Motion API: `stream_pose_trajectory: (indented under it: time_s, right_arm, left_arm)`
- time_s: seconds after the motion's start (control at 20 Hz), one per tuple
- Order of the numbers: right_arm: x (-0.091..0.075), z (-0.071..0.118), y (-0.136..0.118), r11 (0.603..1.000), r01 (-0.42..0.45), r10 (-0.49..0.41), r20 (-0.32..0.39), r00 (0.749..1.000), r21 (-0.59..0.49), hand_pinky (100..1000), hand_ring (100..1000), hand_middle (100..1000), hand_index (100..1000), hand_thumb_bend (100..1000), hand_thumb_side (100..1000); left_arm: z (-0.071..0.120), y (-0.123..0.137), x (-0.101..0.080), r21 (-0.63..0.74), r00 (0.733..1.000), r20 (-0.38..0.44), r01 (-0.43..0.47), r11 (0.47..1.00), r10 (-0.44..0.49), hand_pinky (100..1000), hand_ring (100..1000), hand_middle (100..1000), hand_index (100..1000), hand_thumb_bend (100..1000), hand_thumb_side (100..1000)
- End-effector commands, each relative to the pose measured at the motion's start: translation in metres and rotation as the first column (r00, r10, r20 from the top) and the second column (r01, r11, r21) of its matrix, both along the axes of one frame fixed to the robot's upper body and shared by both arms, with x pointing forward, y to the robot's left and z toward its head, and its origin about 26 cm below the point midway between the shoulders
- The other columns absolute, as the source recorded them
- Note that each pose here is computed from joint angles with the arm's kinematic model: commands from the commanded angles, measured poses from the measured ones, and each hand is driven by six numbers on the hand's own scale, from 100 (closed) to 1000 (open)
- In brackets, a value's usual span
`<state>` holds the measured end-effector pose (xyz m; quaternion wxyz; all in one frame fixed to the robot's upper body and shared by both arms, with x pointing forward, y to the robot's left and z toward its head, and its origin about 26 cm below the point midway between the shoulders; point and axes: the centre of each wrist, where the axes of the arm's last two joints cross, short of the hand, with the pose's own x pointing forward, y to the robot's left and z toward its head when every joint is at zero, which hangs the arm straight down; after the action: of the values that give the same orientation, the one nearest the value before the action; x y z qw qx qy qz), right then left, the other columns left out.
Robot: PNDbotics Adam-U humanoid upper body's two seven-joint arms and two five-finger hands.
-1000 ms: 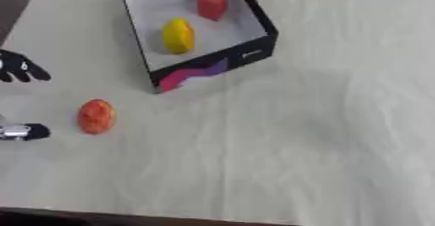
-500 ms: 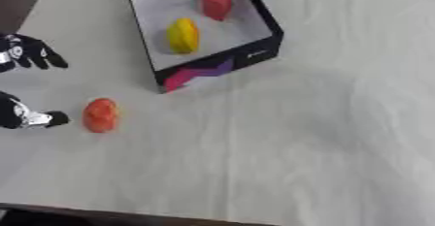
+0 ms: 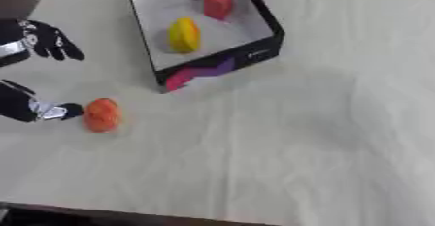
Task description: Pick up objects on the table and place them in the box.
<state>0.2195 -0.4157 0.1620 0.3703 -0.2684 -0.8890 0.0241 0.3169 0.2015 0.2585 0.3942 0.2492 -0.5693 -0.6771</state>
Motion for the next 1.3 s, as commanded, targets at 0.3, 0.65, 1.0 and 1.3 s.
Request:
stream_pose_trajectory:
  time_s: [0.3,0.65,1.0,1.3]
  right_arm:
    - [0.003,0.019,0.000,1.000,-0.016,0.017,0.008,1.000,-0.025,944,827,776,876,100,422]
    - [0.004,0.019,0.001,1.000,-0.024,0.024,0.004,1.000,-0.020,944,827,776,875,100,430]
    - [0.005,0.019,0.001,0.999,-0.028,0.028,0.001,1.000,-0.017,945,827,775,875,100,435]
    - [0.004,0.017,0.002,1.000,-0.024,0.024,-0.003,1.000,-0.014,945,827,776,875,100,449]
  left_arm:
    - [0.003,-0.003,-0.003,0.035,0.999,-0.027,0.018,0.999,-0.017,746,729,706,785,501,334]
    - [-0.008,-0.001,0.004,0.061,0.999,-0.039,0.009,0.998,-0.007,750,740,720,789,509,322]
    - [-0.019,-0.002,0.013,0.095,1.000,-0.017,0.009,0.995,-0.007,747,742,719,789,507,298]
    - [-0.031,-0.002,0.023,0.132,1.000,0.004,0.004,0.991,-0.004,743,739,713,777,526,288]
